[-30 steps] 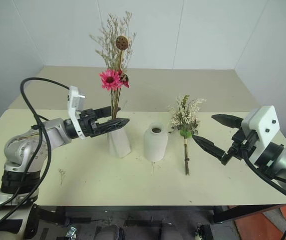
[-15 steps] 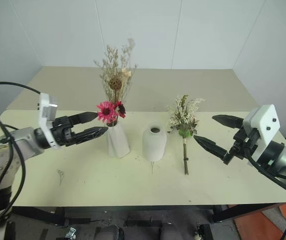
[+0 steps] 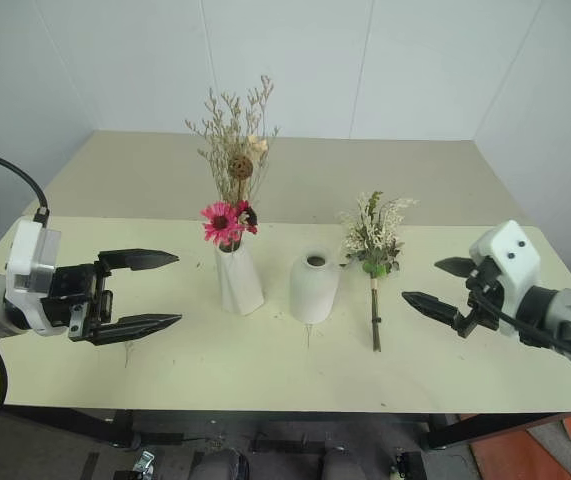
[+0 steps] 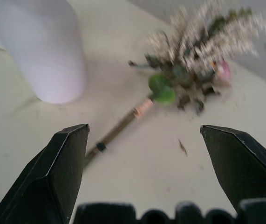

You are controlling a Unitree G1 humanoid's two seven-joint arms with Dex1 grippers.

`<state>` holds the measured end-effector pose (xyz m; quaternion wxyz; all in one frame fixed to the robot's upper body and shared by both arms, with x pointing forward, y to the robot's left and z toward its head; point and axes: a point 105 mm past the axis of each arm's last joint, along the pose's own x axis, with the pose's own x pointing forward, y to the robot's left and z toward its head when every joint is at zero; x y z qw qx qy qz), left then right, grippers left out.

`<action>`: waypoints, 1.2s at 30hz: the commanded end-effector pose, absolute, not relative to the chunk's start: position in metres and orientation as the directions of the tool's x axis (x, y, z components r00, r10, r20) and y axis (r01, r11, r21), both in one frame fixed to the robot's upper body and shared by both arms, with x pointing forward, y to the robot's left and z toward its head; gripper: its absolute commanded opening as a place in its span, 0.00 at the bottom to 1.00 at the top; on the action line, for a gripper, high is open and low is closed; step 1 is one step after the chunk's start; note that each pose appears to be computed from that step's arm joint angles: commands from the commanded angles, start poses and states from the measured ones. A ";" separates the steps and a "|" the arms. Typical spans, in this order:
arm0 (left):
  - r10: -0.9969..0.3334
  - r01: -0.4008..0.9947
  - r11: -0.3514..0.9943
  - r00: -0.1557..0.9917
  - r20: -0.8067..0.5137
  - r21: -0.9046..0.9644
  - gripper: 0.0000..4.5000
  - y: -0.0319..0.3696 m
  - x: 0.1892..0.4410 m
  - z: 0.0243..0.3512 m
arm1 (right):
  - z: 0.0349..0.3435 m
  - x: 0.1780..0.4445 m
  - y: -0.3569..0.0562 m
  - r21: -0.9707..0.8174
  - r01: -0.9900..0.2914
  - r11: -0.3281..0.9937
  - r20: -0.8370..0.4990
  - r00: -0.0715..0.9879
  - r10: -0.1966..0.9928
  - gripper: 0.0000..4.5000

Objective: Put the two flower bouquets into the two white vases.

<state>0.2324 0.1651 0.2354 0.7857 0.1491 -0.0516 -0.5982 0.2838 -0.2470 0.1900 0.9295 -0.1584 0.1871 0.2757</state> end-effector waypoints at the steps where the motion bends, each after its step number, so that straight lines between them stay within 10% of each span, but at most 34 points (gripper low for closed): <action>1: -0.974 0.917 0.172 0.213 -0.078 0.359 0.99 0.154 0.220 0.250 | 0.197 0.292 -0.250 -0.124 -0.516 0.847 -0.490 0.775 0.400 1.00; 26: -0.986 0.927 0.132 0.157 -0.046 0.351 0.99 0.141 0.228 0.246 | 0.149 0.391 -0.202 0.034 -0.368 0.929 -0.739 0.617 0.272 1.00; 36: -0.983 0.921 0.153 0.180 -0.044 0.358 1.00 0.142 0.228 0.245 | 0.136 0.395 -0.196 -0.020 -0.410 0.912 -0.725 0.634 0.269 0.35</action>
